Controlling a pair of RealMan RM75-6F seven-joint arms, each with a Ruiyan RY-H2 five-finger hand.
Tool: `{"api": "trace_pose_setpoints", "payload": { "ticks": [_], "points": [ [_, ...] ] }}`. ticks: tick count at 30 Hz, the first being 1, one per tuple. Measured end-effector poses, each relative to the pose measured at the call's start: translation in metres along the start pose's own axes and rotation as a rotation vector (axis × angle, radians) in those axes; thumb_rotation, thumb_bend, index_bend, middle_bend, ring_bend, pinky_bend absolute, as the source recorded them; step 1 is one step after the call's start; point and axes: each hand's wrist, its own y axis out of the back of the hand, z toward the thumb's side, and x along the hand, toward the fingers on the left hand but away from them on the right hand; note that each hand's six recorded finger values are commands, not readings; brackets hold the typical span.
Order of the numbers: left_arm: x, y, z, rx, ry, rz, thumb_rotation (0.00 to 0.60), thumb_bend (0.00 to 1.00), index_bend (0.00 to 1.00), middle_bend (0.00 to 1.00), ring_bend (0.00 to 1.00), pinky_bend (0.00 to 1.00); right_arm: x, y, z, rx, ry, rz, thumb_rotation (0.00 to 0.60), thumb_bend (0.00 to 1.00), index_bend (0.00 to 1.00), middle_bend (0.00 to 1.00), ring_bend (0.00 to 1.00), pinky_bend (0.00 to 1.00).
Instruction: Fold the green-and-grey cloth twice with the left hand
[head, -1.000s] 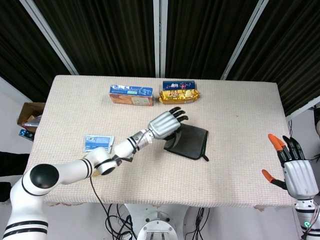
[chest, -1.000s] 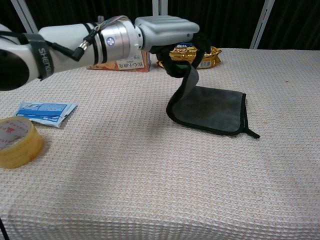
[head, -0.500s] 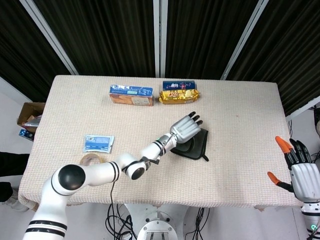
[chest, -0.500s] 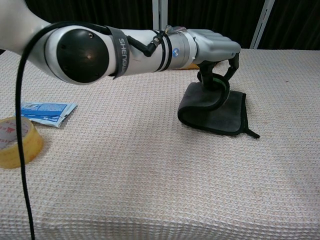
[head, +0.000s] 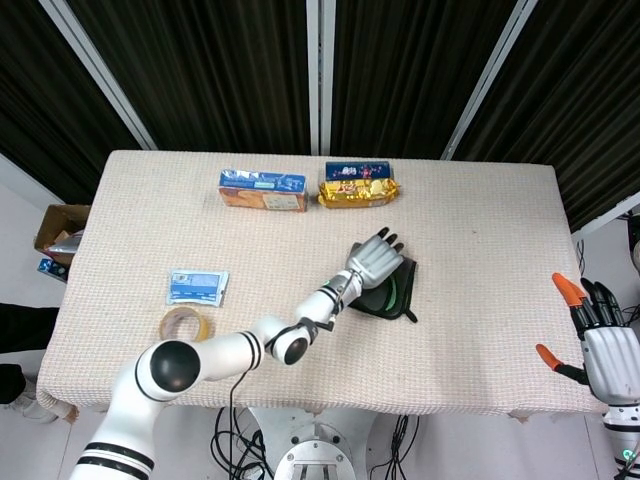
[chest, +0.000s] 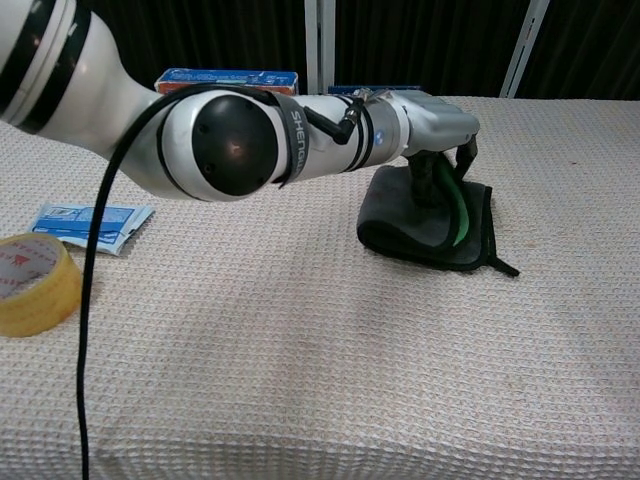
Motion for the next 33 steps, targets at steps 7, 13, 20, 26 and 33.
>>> {"api": "trace_pose_setpoints", "payload": {
  "ticks": [7, 13, 20, 26, 33],
  "points": [
    [-0.004, 0.015, -0.001, -0.146, 0.022, 0.064, 0.600, 0.00, 0.13, 0.14, 0.11, 0.10, -0.001, 0.002, 0.001, -0.001, 0.002, -0.007, 0.600, 0.09, 0.04, 0.13, 0.00, 0.00],
    [-0.023, 0.029, -0.028, -0.236, 0.069, 0.128, 0.600, 0.00, 0.14, 0.14, 0.11, 0.10, -0.002, 0.002, 0.000, -0.003, 0.006, -0.008, 0.600, 0.09, 0.04, 0.13, 0.00, 0.00],
    [-0.039, 0.015, -0.071, -0.183, 0.183, 0.129, 0.600, 0.00, 0.14, 0.14, 0.11, 0.10, -0.003, -0.001, 0.001, -0.010, 0.015, -0.005, 0.600, 0.09, 0.04, 0.13, 0.00, 0.00],
    [-0.065, 0.009, -0.122, -0.171, 0.306, 0.157, 0.600, 0.00, 0.15, 0.14, 0.11, 0.10, -0.003, 0.000, -0.008, -0.011, -0.004, 0.007, 0.600, 0.10, 0.04, 0.13, 0.00, 0.00],
    [-0.177, 0.006, -0.232, -0.159, 0.541, 0.265, 0.600, 0.00, 0.19, 0.14, 0.11, 0.11, -0.006, 0.000, -0.021, -0.007, -0.021, 0.027, 0.600, 0.13, 0.04, 0.13, 0.00, 0.00]
  ]
}}
